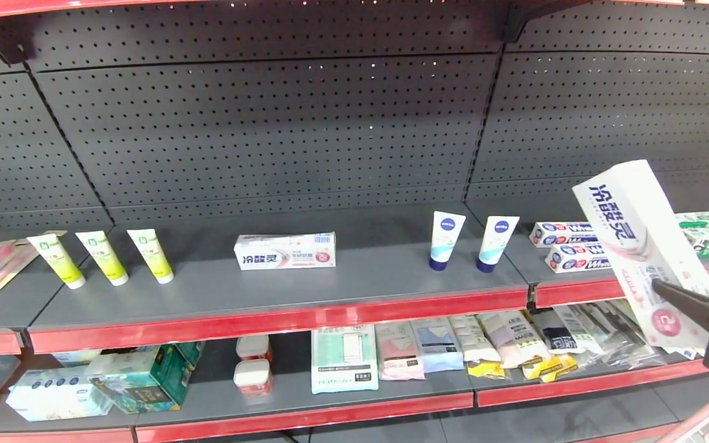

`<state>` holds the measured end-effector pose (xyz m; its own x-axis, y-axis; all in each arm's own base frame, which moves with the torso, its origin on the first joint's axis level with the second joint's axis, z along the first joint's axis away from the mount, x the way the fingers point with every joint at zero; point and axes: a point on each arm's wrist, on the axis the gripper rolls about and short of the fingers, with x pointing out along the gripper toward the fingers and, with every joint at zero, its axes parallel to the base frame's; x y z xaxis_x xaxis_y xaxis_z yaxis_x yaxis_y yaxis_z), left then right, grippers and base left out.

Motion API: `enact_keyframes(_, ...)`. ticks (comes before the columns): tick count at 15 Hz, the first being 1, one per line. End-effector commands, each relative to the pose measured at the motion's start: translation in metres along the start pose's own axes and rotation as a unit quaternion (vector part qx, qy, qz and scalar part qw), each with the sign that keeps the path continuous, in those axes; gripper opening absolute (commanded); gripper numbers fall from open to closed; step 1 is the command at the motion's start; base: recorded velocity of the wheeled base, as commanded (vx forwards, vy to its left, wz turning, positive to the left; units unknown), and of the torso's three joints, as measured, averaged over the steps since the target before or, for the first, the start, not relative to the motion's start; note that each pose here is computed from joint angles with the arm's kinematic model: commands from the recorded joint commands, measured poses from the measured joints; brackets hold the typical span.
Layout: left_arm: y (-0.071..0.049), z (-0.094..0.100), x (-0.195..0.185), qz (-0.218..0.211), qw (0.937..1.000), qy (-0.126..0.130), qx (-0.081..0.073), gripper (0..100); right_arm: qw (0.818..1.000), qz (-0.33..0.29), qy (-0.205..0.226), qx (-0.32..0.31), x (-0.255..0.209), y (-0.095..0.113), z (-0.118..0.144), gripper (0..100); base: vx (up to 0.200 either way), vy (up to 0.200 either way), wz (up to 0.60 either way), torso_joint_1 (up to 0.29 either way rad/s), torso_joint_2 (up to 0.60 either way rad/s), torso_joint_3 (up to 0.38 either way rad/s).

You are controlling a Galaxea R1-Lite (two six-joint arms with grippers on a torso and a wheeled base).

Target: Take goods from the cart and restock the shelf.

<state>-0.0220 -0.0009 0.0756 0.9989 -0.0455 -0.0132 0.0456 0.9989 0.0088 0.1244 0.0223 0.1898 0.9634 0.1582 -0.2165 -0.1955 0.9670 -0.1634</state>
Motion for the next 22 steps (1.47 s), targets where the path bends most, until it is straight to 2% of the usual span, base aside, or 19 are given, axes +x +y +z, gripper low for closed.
enact_keyframes(1,0.000,0.001,0.002,-0.004,0.9999,0.013,0.006,100,0.998,0.064,-0.008,0.027,0.008,0.018,-0.005,0,0.000,0.000,0.00,0.000,0.00,0.000)
enact_keyframes(2,0.000,0.002,0.002,-0.010,0.9997,0.013,0.015,100,0.999,0.048,-0.013,0.002,0.007,0.016,-0.011,0,0.000,0.000,0.00,0.000,0.00,0.000)
enact_keyframes(3,-0.001,0.018,-0.001,-0.022,0.9996,-0.003,0.015,100,0.999,0.025,-0.009,-0.019,0.005,0.011,-0.020,0,0.000,0.000,0.00,0.000,0.00,0.000)
enact_keyframes(4,0.000,0.073,0.010,-0.032,0.9993,0.010,-0.013,100,1.000,-0.001,-0.002,-0.031,0.002,0.005,-0.026,0,0.000,0.000,0.00,0.000,0.00,0.000)
enact_keyframes(5,0.001,0.111,0.028,-0.034,0.9976,0.020,-0.057,100,0.999,-0.015,-0.003,-0.028,-0.001,0.002,-0.027,0,0.000,0.000,0.00,0.000,0.00,0.000)
enact_keyframes(6,0.001,0.126,0.044,-0.033,0.9969,0.039,-0.061,100,0.999,-0.018,-0.008,-0.028,-0.002,0.001,-0.025,0,0.000,0.000,0.00,0.000,0.00,0.000)
enact_keyframes(8,0.003,0.130,0.084,-0.029,0.9927,0.095,-0.069,100,0.999,-0.023,-0.024,-0.030,0.000,-0.001,-0.014,0,0.000,0.000,0.00,0.000,0.00,0.000)
enact_keyframes(9,0.005,0.130,0.121,-0.020,0.9895,0.120,-0.079,100,0.999,-0.026,-0.032,-0.034,0.004,-0.002,-0.005,0,0.000,0.000,0.00,0.000,0.00,0.000)
enact_keyframes(11,0.009,0.130,0.181,-0.008,0.9894,0.122,-0.079,100,0.998,-0.027,-0.048,-0.040,0.006,-0.003,0.005,0,0.000,0.000,0.00,0.000,0.00,0.000)
enact_keyframes(12,0.010,0.127,0.206,0.010,0.9886,0.129,-0.077,100,0.998,-0.026,-0.050,-0.040,0.007,-0.003,0.007,0,0.000,0.000,0.00,0.000,0.00,0.000)
enact_keyframes(13,0.012,0.121,0.233,0.040,0.9851,0.147,-0.081,100,0.998,-0.027,-0.050,-0.039,0.008,-0.004,0.008,0,0.000,0.000,0.00,0.000,0.00,0.000)
enact_keyframes(14,0.013,0.120,0.239,0.046,0.9842,0.149,-0.085,100,0.998,-0.027,-0.051,-0.039,0.008,-0.004,0.008,0,0.000,0.000,0.00,0.000,0.00,0.000)
enact_keyframes(15,0.005,0.117,0.268,0.054,0.9782,0.161,-0.119,100,0.998,-0.023,-0.050,-0.041,0.008,-0.003,0.008,0,0.000,0.000,0.00,0.000,0.00,0.000)
enact_keyframes(19,-0.011,0.100,0.303,0.035,0.9725,0.197,-0.119,100,0.997,-0.014,-0.050,-0.050,0.008,0.000,0.007,0,0.000,0.000,0.00,0.000,0.00,0.000)
enact_keyframes(21,-0.019,0.099,0.312,0.021,0.9730,0.197,-0.117,100,0.997,-0.008,-0.048,-0.054,0.007,0.002,0.005,0,0.000,0.000,0.00,0.000,0.00,0.000)
enact_keyframes(22,-0.030,0.103,0.323,0.006,0.9747,0.192,-0.115,100,0.997,-0.007,-0.049,-0.055,0.006,0.002,0.005,0,0.000,0.000,0.00,0.000,0.00,0.000)
